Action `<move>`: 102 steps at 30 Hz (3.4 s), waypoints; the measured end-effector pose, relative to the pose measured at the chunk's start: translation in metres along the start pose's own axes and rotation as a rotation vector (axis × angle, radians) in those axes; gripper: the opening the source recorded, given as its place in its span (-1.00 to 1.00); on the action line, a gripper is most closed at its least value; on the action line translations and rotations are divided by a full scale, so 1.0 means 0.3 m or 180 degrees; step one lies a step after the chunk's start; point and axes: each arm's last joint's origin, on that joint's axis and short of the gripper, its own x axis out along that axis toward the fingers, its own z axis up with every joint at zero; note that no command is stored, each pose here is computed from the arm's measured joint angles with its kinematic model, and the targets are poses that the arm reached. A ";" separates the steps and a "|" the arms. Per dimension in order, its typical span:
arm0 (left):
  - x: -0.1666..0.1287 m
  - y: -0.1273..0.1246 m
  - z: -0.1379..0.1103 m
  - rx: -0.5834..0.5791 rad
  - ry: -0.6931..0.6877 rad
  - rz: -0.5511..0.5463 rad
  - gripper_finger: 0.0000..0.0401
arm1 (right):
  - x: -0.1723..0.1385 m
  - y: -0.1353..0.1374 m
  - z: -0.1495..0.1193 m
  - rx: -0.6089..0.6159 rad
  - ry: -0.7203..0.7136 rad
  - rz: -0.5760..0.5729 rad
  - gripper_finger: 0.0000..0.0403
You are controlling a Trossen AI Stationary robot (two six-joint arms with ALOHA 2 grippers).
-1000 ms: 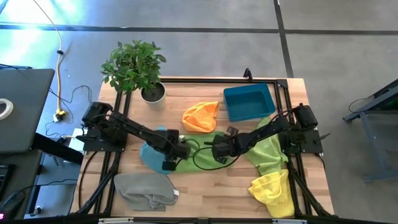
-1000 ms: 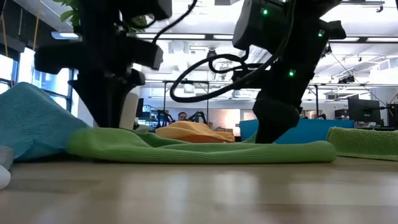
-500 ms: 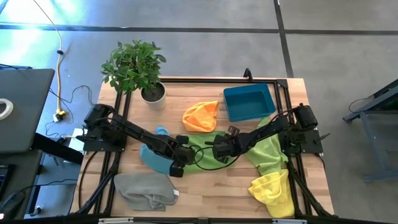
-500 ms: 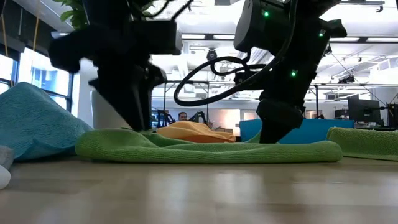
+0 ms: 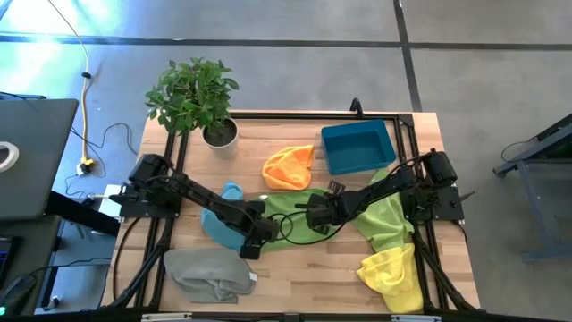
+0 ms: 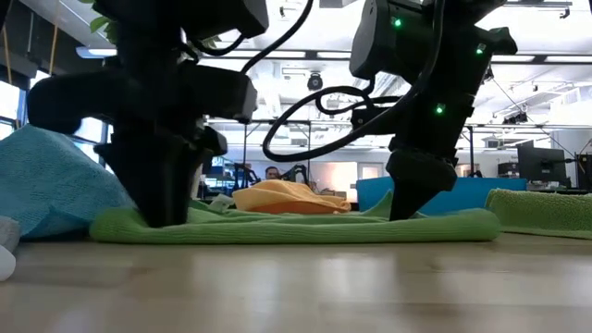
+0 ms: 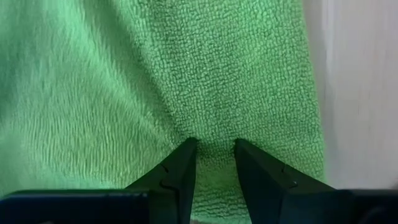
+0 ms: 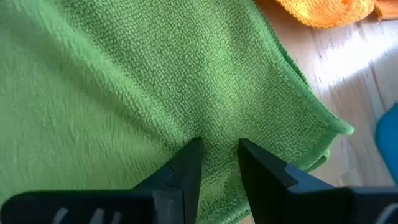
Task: Fold microfiber towels
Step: Fold the green microfiber cloth
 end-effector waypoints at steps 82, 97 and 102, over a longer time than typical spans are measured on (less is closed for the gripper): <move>-0.098 0.070 0.086 -0.0055 -0.0068 0.0449 -0.48 | -0.105 -0.159 -0.140 0.2068 -0.0257 0.1012 -0.01; -0.095 0.070 0.087 -0.0046 -0.0067 0.0460 -0.48 | 0.005 -0.132 -0.124 0.2069 -0.0110 0.0920 0.04; -0.094 0.070 0.086 -0.0020 -0.0059 0.0461 -0.48 | 0.002 -0.112 -0.121 0.2050 -0.0233 0.0981 -0.08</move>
